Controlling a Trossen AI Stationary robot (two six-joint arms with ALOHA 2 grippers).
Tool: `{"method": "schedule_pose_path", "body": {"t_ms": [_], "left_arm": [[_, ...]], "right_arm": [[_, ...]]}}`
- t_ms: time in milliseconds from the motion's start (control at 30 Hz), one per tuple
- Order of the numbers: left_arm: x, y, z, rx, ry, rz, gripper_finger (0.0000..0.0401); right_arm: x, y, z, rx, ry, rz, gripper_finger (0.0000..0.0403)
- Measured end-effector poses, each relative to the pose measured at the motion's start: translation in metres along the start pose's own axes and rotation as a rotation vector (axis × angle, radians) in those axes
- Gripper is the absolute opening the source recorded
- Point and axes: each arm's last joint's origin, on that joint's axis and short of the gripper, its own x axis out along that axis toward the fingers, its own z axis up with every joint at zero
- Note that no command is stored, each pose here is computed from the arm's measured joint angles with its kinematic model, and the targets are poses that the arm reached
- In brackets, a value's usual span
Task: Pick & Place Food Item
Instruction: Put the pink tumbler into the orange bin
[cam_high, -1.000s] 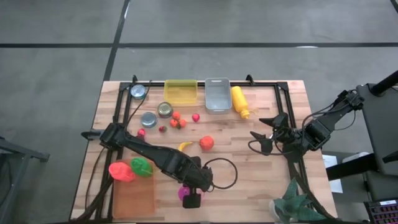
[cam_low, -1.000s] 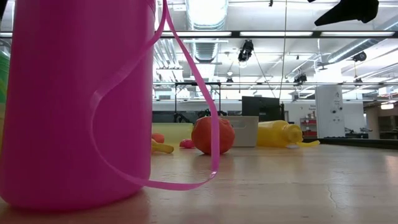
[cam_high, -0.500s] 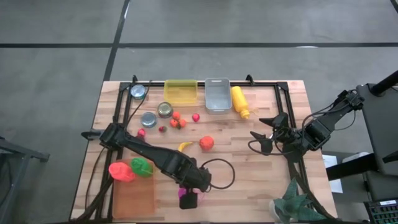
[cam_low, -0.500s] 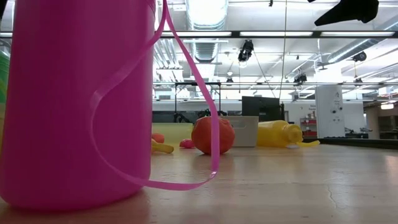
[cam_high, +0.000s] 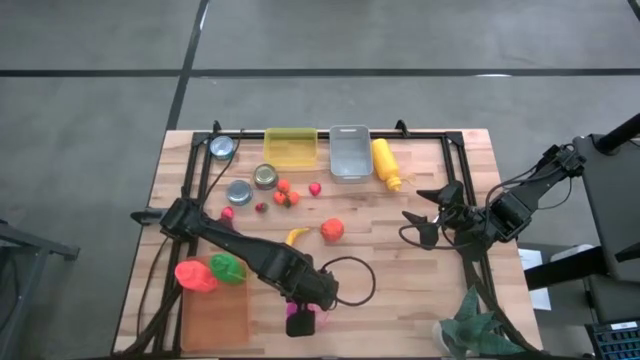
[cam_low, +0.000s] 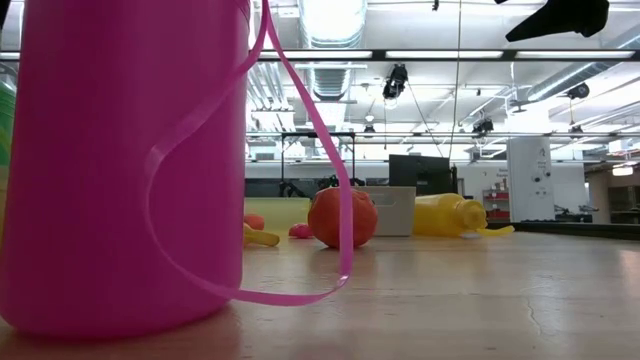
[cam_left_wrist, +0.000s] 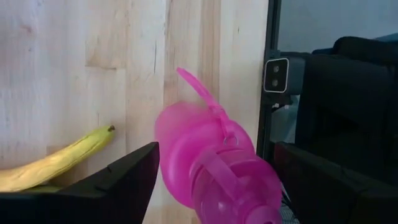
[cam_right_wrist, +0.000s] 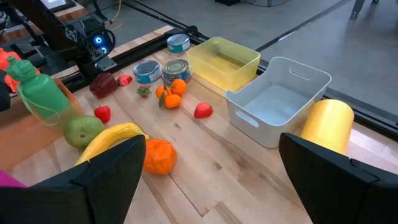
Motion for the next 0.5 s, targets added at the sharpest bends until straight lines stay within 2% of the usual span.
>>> {"method": "schedule_pose_path", "body": {"t_ms": [267,500], "left_arm": [[0.001,-0.004,-0.004,0.01,0.014,0.004,0.0321],[0.014,-0.005,-0.013,0.018,0.063,0.03,0.0321]], "right_arm": [[0.0,0.0,0.0,0.0,0.0,0.0,0.0364],[0.0,0.0,0.0,0.0,0.0,0.0,0.0364]]}}
